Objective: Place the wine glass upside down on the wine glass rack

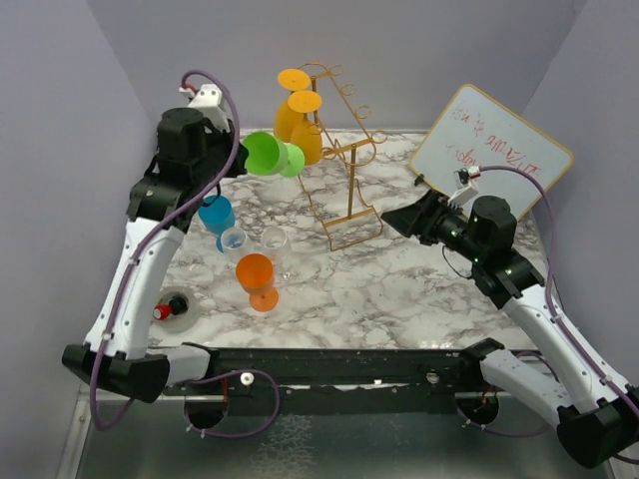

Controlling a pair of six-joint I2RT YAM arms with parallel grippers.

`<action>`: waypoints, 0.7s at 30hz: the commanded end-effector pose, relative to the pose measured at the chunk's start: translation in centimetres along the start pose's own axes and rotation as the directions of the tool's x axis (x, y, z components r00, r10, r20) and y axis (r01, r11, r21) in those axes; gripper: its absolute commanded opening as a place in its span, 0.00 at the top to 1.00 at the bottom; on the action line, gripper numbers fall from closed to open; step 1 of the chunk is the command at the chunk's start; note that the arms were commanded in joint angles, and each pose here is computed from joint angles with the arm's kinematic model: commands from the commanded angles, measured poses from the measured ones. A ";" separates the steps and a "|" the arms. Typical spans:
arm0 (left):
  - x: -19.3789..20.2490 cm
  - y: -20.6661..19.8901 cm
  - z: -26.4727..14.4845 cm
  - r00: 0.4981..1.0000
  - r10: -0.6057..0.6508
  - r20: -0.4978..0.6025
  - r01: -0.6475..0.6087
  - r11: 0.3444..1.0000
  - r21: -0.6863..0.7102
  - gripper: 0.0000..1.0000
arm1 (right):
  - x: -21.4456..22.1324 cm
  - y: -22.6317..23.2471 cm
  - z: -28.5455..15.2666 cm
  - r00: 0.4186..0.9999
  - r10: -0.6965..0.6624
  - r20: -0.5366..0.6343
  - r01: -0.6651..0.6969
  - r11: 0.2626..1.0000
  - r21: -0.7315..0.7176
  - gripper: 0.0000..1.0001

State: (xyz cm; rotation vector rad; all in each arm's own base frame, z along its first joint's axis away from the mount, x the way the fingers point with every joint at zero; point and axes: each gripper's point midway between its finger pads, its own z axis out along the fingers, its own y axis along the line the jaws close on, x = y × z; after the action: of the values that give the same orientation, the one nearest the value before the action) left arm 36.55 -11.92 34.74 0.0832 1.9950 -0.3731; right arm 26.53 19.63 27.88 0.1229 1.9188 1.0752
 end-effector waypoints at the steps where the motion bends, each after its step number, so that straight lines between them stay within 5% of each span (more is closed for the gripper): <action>1: -5.2 -1.6 -6.3 0.986 0.032 0.164 -0.039 0.999 0.037 1.00 | -1.8 3.3 -1.0 0.998 -0.013 0.066 0.021 0.993 -0.120 0.26; 13: -12.1 -10.3 -17.3 0.922 -0.149 0.358 -0.032 0.891 0.453 1.00 | -3.5 9.8 -2.9 0.994 0.028 0.103 0.018 0.909 -0.417 0.17; 21: -11.8 -15.3 -17.6 0.927 -0.302 0.221 0.033 0.654 0.756 1.00 | -4.4 11.7 -4.2 0.982 0.140 0.126 -0.050 0.841 -0.539 0.14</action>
State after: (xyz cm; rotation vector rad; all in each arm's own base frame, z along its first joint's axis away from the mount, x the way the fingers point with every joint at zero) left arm 24.73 -16.81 54.59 0.2458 1.4697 -0.9487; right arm 23.73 21.94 38.44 -0.0145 1.5160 1.4480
